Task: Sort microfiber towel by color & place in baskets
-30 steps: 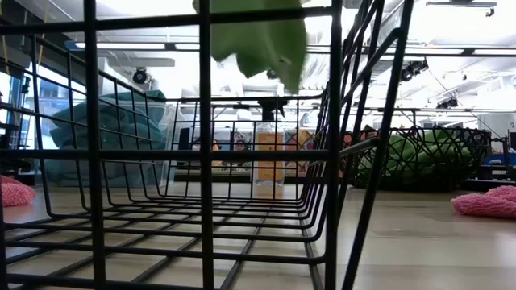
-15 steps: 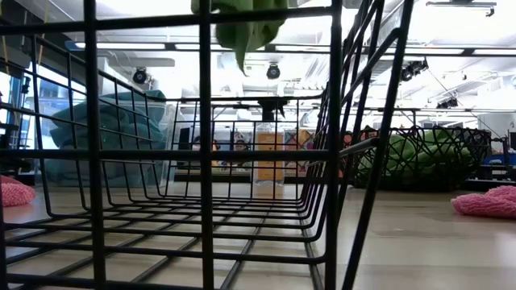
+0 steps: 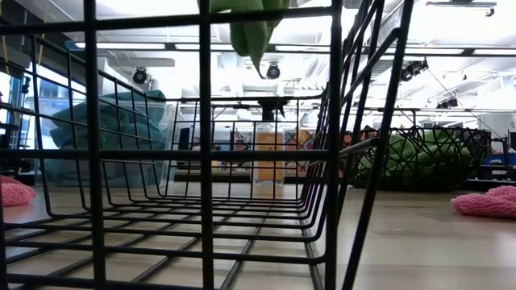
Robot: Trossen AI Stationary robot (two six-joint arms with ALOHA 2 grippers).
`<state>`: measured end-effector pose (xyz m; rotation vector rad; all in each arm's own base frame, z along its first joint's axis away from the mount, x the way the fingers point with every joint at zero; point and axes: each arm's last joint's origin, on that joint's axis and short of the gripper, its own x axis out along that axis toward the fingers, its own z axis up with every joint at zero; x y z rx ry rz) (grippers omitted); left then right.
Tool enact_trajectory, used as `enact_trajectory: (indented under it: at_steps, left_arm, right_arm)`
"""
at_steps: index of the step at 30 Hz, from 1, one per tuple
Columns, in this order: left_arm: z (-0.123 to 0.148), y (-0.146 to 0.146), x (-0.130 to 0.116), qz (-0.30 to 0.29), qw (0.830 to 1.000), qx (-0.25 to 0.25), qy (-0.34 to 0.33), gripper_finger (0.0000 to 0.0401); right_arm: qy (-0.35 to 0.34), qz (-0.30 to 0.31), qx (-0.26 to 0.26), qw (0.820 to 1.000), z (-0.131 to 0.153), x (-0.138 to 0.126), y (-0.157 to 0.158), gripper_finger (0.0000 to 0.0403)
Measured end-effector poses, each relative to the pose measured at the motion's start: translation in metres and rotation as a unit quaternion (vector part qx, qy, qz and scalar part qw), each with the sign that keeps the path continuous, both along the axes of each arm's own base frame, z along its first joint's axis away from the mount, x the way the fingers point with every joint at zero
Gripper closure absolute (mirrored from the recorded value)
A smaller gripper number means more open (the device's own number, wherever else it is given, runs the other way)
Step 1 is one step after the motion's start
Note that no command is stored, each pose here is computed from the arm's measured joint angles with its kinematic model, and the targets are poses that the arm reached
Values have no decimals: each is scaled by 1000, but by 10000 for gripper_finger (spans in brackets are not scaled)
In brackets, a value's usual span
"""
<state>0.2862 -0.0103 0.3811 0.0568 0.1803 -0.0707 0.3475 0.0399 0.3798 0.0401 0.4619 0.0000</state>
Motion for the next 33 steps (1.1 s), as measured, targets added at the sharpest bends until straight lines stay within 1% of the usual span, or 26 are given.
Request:
enact_trajectory:
  at_steps: [2, 4, 6, 10, 12, 14, 17, 22, 26, 30, 33]
  left_arm:
    - [0, 0, 0, -1, 1000, 0, -2, 359]
    - [0, 1, 0, -1, 1000, -3, -1, 345]
    - [0, 2, 0, 2, 1000, -17, 2, 328]
    - [-4, 4, -3, 15, 998, -59, 29, 289]
    - [-4, 6, -10, 25, 995, -78, 48, 269]
    - [-1, 9, -22, 33, 994, -81, 66, 251]
    - [6, 13, -41, 42, 993, -81, 76, 232]
    - [21, 18, -73, 60, 994, -72, 54, 222]
    - [28, 18, -90, 64, 994, -72, 43, 222]
    - [31, 17, -95, 62, 995, -72, 29, 222]
    - [20, 17, -88, 59, 995, -79, 12, 222]
  right_arm:
    - [3, 1, 2, 1000, 0, 0, 0, 374]
    - [4, 2, 1, 1000, -1, 0, 0, 381]
    - [7, 2, 2, 1000, -1, -1, 0, 393]
    - [23, 4, -3, 1000, -3, -3, 0, 392]
    - [33, 6, -8, 999, -3, -7, -1, 396]
    - [46, 7, -11, 999, -1, -14, -2, 397]
    - [55, 6, -12, 998, 6, -27, -3, 396]
    - [58, -16, -7, 998, 23, -57, -8, 399]
    - [59, -47, -5, 997, 36, -85, -9, 398]
    - [67, -66, 3, 996, 43, -108, -5, 398]
    - [85, -83, 0, 993, 43, -122, 0, 398]
